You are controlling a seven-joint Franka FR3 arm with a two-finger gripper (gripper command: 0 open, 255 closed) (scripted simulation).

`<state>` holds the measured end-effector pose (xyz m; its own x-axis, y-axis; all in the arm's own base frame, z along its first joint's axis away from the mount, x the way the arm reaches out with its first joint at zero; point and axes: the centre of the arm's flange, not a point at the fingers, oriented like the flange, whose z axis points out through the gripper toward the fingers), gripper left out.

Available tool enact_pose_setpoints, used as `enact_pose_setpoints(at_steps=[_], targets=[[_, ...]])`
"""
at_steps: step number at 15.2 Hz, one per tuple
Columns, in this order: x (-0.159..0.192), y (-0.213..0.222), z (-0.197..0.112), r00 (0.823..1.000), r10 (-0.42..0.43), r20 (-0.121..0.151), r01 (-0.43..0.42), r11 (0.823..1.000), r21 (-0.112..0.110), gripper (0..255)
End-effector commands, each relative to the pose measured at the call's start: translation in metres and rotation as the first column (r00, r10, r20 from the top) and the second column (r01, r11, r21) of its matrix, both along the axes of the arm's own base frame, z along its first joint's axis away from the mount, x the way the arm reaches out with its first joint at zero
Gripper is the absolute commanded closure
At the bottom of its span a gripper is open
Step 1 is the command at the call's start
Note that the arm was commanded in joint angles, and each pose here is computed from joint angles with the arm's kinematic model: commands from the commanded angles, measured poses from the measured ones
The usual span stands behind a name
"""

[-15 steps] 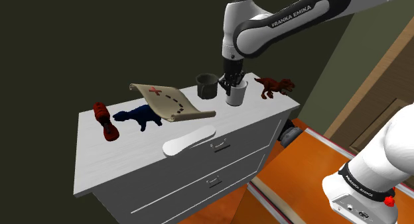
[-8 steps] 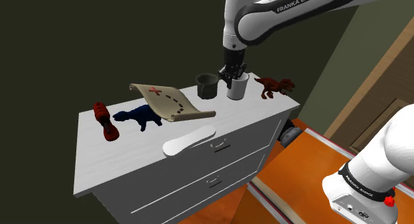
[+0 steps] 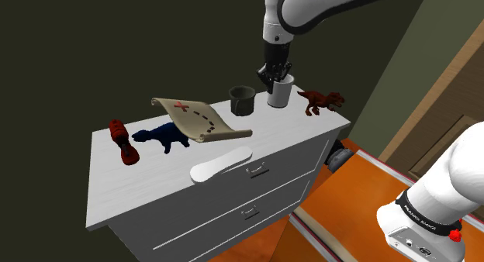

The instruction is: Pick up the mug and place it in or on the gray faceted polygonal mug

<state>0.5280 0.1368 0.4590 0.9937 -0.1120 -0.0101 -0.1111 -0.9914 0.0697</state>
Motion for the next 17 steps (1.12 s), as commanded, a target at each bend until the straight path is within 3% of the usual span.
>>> enact_pose_setpoints(at_steps=[1, 11, 17], targets=[[0.001, 0.000, 0.011, 1.000, 0.000, 0.000, 0.000, 1.000, 0.000, 255], [0.001, 0.000, 0.061, 1.000, 0.000, 0.000, 0.000, 1.000, 0.000, 255], [0.075, 0.023, 0.074, 1.000, 0.000, 0.000, 0.000, 1.000, 0.000, 255]])
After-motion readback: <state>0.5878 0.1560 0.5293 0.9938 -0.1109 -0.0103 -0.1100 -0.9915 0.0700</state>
